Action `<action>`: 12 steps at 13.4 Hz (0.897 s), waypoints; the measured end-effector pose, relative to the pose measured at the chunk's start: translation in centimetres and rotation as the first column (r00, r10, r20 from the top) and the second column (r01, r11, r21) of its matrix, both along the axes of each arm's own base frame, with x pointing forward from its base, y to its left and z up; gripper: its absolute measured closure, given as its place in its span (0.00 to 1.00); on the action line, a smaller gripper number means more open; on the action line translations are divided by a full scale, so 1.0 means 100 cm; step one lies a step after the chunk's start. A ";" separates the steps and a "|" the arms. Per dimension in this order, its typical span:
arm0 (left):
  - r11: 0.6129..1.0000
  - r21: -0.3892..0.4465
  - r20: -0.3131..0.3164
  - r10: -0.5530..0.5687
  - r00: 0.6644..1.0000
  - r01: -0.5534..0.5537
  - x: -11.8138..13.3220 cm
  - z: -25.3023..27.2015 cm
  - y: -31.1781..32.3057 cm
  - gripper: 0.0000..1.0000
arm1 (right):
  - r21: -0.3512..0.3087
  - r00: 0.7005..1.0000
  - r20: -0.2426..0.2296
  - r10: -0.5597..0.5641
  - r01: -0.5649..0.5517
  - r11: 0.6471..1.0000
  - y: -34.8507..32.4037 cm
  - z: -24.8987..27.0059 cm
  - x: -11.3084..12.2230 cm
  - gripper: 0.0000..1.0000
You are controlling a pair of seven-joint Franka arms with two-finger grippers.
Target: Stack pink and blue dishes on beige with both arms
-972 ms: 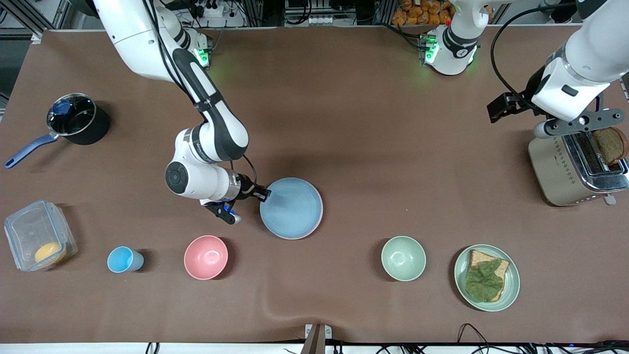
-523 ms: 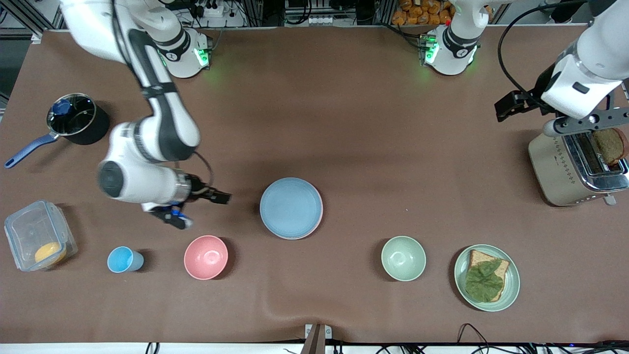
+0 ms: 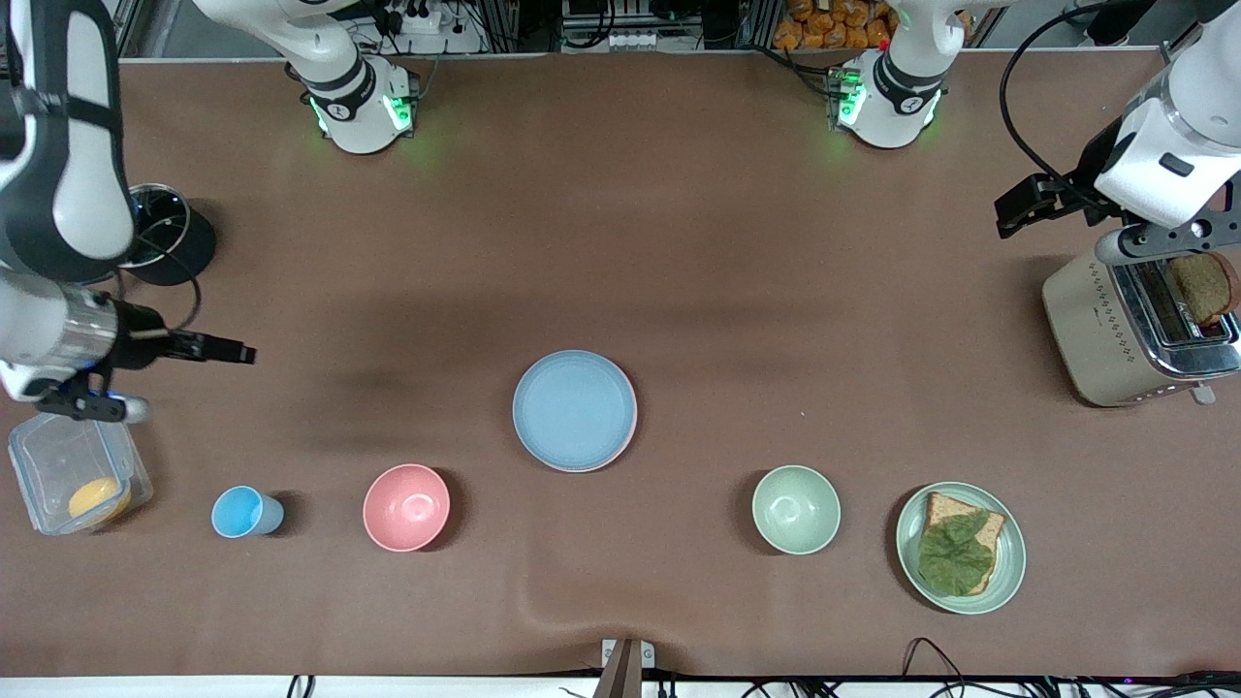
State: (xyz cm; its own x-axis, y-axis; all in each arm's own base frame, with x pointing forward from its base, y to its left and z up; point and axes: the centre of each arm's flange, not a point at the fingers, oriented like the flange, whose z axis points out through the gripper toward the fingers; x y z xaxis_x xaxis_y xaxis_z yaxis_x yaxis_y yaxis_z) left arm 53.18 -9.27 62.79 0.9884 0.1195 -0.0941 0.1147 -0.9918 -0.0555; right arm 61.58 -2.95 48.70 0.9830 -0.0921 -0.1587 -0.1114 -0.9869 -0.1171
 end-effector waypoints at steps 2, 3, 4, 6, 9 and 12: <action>1.000 -0.001 0.006 0.001 1.000 -0.001 0.001 0.003 0.001 0.00 | -0.036 0.996 0.061 0.063 -0.061 0.997 0.009 0.054 -0.006 0.00; 1.000 -0.002 0.009 0.003 1.000 -0.003 0.001 0.004 0.001 0.00 | -0.042 0.993 0.081 0.086 -0.083 0.996 0.010 0.070 -0.009 0.00; 1.000 -0.002 0.012 0.005 1.000 -0.005 0.001 0.005 0.002 0.00 | -0.046 0.990 0.096 0.099 -0.095 0.994 0.008 0.080 -0.011 0.00; 1.000 -0.003 0.014 0.007 1.000 -0.007 0.001 0.006 0.003 0.00 | -0.051 0.988 0.111 0.111 -0.105 0.993 0.009 0.091 -0.014 0.00; 1.000 -0.002 0.011 0.008 1.000 -0.008 0.001 0.006 0.004 0.00 | -0.084 0.983 0.111 0.148 -0.140 0.987 0.016 0.099 -0.016 0.00; 1.000 -0.002 0.009 0.008 1.000 -0.008 0.001 0.005 0.004 0.00 | -0.081 0.979 0.128 0.160 -0.150 0.985 0.013 0.118 -0.027 0.00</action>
State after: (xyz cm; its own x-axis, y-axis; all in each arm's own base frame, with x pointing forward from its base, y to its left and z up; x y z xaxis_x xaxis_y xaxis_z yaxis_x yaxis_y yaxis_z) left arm 53.30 -8.86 63.33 0.9882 0.1271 -0.0856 0.1229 -0.9910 -0.0525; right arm 58.91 -1.70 60.52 0.9981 0.0568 -0.0240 0.0555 -0.9972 -0.0505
